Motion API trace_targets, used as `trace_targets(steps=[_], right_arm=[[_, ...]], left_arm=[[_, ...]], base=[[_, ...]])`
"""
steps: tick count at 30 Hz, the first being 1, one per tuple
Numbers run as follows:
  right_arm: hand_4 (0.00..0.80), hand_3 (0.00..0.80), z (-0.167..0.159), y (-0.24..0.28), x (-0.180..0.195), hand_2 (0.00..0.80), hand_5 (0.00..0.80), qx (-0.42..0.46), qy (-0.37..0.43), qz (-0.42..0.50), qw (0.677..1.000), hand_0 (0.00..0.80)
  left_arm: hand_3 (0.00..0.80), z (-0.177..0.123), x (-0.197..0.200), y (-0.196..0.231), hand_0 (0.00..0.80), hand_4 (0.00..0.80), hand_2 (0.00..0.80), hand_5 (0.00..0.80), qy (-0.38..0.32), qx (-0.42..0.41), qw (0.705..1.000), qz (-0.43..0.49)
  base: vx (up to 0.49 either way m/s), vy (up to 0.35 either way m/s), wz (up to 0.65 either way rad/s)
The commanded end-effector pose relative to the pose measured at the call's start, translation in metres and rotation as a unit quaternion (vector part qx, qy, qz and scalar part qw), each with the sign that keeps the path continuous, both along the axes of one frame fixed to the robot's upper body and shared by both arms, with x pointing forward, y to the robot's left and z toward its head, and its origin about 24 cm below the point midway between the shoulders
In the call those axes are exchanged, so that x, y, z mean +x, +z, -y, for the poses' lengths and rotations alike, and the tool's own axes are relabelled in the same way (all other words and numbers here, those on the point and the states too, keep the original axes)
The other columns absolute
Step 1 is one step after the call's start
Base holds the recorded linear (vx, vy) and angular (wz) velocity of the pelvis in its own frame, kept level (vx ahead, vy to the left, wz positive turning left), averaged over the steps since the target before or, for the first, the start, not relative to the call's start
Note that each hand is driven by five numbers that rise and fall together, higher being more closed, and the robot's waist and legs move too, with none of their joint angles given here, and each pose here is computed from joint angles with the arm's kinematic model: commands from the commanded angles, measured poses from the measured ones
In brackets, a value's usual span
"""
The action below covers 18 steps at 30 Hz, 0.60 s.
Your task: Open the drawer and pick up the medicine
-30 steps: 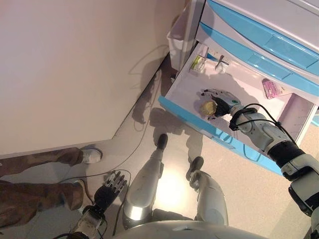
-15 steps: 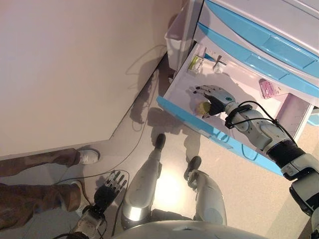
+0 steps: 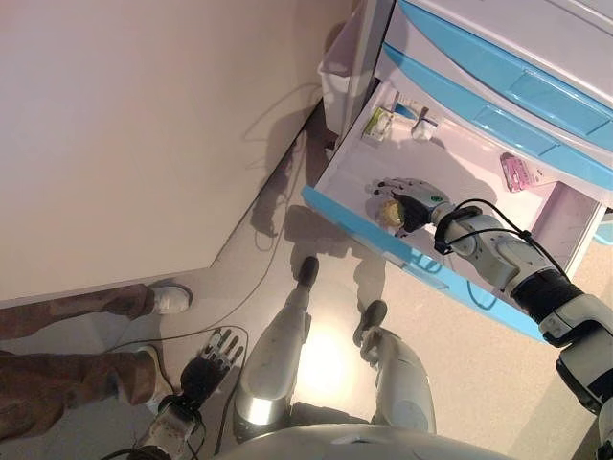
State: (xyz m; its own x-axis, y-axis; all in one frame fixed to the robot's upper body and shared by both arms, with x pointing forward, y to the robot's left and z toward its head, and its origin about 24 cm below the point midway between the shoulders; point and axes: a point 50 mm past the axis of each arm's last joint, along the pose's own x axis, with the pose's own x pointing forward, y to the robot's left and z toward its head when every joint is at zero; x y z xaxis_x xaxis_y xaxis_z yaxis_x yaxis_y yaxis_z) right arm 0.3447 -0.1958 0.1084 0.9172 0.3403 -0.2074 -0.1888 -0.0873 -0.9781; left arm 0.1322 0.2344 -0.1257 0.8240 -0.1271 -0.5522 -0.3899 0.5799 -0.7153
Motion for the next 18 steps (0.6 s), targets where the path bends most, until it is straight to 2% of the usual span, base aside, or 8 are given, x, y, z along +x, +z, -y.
trace_targets(steps=[1,7,8,10,12,18], right_arm=[[0.000,0.000,-0.0071,-0.0024,-0.0002,0.000,0.000,-0.023,0.024,-0.004,0.999,0.000],[0.000,0.000,-0.0075,-0.0064,-0.0001,0.000,0.000,-0.024,0.021,-0.006,0.999,0.000],[0.044,0.044,-0.0073,-0.0066,-0.0001,0.044,0.044,-0.024,0.021,-0.006,0.999,0.044],[0.533,0.533,-0.0071,-0.0073,-0.0003,0.533,0.533,-0.025,0.020,-0.007,0.999,0.533],[0.800,0.800,-0.0073,-0.0077,-0.0003,0.800,0.800,-0.023,0.020,-0.007,1.000,0.800],[0.800,0.800,-0.0083,-0.0072,-0.0008,0.800,0.800,-0.018,0.025,-0.007,0.999,0.800]], left_arm=[[0.000,-0.0178,-0.0095,0.0013,0.000,0.000,0.000,0.000,-0.001,0.024,1.000,-0.010],[0.000,-0.0177,-0.0065,0.0022,0.000,0.000,0.000,0.000,-0.003,0.025,1.000,-0.009],[0.000,-0.0180,-0.0064,0.0024,0.000,0.000,0.000,0.000,-0.003,0.025,1.000,-0.009],[0.000,-0.0181,-0.0074,0.0021,0.000,0.000,0.000,0.000,-0.003,0.025,1.000,-0.010],[0.000,-0.0187,-0.0084,0.0018,0.000,0.000,0.000,0.000,-0.001,0.025,1.000,-0.010],[0.000,-0.0180,-0.0077,0.0022,0.000,0.000,0.000,0.000,-0.004,0.026,1.000,-0.007]], base=[[0.000,0.000,0.00],[0.000,0.000,0.00],[0.000,0.000,0.00],[0.000,0.000,0.00],[0.000,0.000,0.00],[0.000,0.000,0.00]])
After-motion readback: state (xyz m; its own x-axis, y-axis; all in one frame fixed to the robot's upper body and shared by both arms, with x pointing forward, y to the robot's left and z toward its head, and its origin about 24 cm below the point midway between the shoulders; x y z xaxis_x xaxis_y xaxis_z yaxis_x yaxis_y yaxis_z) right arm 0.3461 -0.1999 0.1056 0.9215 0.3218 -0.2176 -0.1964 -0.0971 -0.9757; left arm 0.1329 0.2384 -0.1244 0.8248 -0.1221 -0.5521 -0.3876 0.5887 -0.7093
